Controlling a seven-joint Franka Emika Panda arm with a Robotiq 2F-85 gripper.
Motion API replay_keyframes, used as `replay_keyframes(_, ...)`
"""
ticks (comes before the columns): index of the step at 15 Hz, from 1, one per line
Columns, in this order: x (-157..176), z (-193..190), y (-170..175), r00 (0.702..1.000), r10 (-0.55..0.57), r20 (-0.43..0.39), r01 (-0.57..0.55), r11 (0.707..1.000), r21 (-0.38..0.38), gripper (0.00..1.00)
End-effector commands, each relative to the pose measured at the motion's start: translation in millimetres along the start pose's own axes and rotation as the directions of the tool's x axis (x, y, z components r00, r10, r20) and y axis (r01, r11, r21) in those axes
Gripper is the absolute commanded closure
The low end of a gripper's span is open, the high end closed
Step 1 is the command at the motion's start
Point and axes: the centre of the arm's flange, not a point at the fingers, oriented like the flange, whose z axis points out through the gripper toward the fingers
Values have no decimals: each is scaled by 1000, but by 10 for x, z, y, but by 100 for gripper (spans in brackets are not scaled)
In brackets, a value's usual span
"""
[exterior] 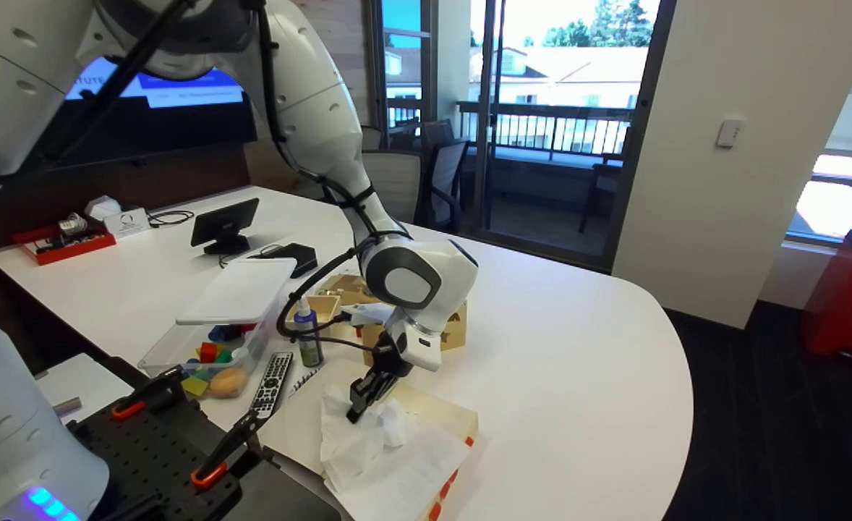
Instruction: Pick the paper towel and wipe the surface of the paper then place it back down
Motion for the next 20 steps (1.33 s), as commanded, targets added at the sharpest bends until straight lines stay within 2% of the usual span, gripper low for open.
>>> replay_keyframes(1,-37,-154,115,994,102,-44,-103,994,-34,100)
replay_keyframes(8,202,-178,272,952,277,-129,-285,957,-49,100)
replay_keyframes(14,447,-193,458,898,360,-254,-385,921,-56,100)
replay_keyframes(16,494,-152,453,904,351,-243,-378,922,-76,100)
replay_keyframes(20,467,20,342,941,288,-178,-309,945,-107,100)
